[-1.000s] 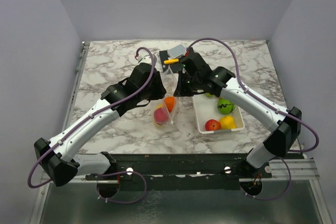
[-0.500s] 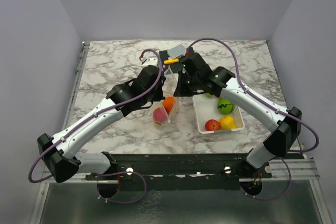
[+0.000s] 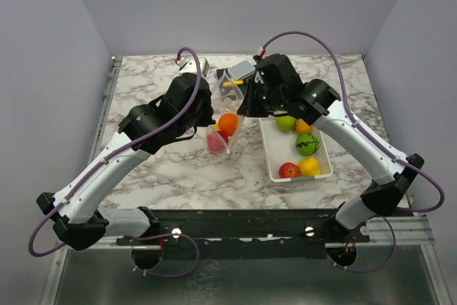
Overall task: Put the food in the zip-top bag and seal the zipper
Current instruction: Adjust the zipper food storage bag at the center of the board.
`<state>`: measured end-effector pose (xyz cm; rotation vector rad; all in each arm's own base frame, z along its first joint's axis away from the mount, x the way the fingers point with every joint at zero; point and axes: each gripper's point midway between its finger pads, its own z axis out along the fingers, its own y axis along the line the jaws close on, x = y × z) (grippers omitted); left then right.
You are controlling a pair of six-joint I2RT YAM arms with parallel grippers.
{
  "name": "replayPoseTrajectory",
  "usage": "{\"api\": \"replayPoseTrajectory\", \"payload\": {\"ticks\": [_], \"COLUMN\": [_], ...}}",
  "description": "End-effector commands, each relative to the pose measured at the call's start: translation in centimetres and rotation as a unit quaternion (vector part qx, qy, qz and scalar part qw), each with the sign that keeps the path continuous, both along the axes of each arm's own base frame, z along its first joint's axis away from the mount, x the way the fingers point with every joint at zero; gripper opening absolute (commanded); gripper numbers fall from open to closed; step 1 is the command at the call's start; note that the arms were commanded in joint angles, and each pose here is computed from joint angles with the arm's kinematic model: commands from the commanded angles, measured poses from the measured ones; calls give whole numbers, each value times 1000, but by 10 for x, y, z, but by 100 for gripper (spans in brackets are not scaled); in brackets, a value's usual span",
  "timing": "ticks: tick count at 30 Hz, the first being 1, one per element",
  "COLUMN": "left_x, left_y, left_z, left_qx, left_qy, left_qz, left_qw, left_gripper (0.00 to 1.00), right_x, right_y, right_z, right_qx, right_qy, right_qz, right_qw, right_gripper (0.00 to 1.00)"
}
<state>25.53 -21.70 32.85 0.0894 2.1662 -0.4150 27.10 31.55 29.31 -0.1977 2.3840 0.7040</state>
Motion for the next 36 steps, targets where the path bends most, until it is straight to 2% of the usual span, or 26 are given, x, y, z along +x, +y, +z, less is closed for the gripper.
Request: {"api": "replayPoseTrajectory", "payload": {"ticks": [1,5,9,11,13,17,22,25,28,36], "left_x": [-16,-10,4,8,9,13,-1,-10,-15,-19], "left_y": [8,-2,-1,0,-4,-2,3,5,6,7], "left_z": [-9,-46,-108,-129,-119,-40,24,30,16,3], "left_qx": [27,36,63,66,55,5,-38,-54,-50,-47], "left_qy": [22,36,71,90,80,4,-27,-24,-5,10], "left_qz": [-24,-29,-17,-16,-23,-24,-39,-41,-43,-44], "left_qw": [999,998,995,994,995,1000,998,997,998,998], "left_gripper": [0,0,0,0,0,0,0,0,0,0], "right_x": [-7,1,6,4,4,9,4,3,4,-2], "right_y": [-10,2,3,1,2,-8,-15,-20,-23,-16], "right_z": [5,-43,-116,-129,-115,-60,2,20,8,-12], "right_qx": [-24,-41,-81,-90,-73,-56,-31,-22,-42,-32], "right_qy": [-2,39,98,112,96,42,-3,-21,-13,8], "right_qz": [7,21,12,9,12,-7,-5,-12,-16,-2], "right_qw": [1000,998,992,990,993,998,999,999,999,999], "right_gripper": [1,1,1,1,1,1,1,1,1,1]}}
